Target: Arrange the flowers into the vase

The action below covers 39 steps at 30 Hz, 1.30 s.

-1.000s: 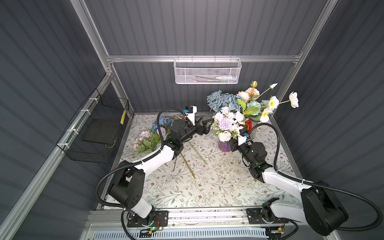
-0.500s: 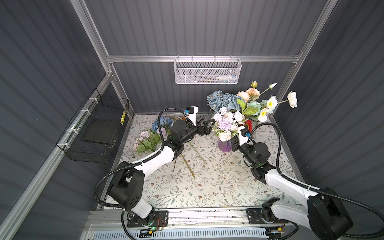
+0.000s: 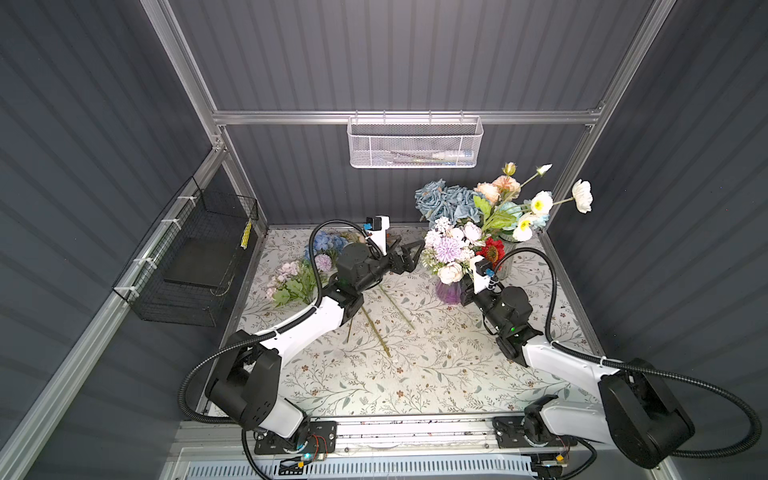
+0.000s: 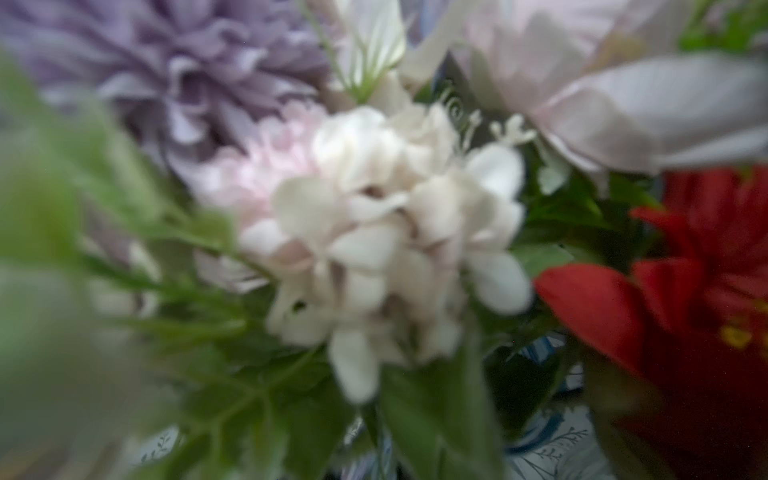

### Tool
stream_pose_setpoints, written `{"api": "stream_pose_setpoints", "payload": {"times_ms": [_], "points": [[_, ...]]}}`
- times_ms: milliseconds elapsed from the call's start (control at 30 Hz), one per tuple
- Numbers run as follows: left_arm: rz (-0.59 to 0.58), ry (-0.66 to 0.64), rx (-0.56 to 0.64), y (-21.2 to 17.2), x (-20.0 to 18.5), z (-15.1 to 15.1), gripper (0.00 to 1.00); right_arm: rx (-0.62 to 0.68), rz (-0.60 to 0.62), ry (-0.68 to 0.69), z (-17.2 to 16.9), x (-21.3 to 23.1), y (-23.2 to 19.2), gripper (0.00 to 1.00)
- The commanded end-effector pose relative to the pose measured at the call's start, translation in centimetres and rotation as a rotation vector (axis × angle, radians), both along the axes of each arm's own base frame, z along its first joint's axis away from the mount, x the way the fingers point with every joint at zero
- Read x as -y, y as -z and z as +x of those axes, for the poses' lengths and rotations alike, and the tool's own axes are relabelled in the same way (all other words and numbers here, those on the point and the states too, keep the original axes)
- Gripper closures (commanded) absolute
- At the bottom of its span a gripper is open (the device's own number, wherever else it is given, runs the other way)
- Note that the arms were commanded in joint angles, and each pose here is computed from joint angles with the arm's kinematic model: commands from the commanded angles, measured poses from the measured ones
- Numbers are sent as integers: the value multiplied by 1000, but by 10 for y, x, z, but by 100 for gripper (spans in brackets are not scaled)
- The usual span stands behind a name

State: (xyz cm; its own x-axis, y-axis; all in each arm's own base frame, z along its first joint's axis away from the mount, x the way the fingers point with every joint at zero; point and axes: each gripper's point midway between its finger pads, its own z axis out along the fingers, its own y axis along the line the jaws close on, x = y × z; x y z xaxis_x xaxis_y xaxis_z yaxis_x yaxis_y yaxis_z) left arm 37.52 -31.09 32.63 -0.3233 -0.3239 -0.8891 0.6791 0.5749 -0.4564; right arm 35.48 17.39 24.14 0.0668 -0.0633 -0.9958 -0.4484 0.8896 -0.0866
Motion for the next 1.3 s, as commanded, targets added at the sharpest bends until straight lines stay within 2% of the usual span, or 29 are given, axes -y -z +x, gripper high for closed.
{"api": "stream_pose_setpoints", "payload": {"times_ms": [0, 133, 333, 600, 733, 900, 1033, 1267], "points": [[15, -58, -18, 0, -19, 1, 2, -8, 14, 4, -10, 5, -7, 49], [35, -102, -51, 10, -37, 0, 1, -64, 37, 4, -28, 13, -7, 32], [94, -227, -96, 26, -66, 0, 0, -181, 59, 59, -50, 32, 19, 23], [117, -389, -214, 68, -97, 5, 0, -250, 60, 152, -43, 46, 53, 2], [124, -431, -236, 77, -107, 4, 0, -230, 82, 171, -22, 40, 57, 1], [142, -435, -242, 81, -108, 2, 0, -155, 121, 150, 9, 24, 53, 1], [152, -439, -240, 82, -111, -1, 0, -139, 134, 186, 30, 21, 61, 1], [159, -450, -221, 78, -115, -3, 0, -131, 110, 239, 48, 23, 72, 1]]}}
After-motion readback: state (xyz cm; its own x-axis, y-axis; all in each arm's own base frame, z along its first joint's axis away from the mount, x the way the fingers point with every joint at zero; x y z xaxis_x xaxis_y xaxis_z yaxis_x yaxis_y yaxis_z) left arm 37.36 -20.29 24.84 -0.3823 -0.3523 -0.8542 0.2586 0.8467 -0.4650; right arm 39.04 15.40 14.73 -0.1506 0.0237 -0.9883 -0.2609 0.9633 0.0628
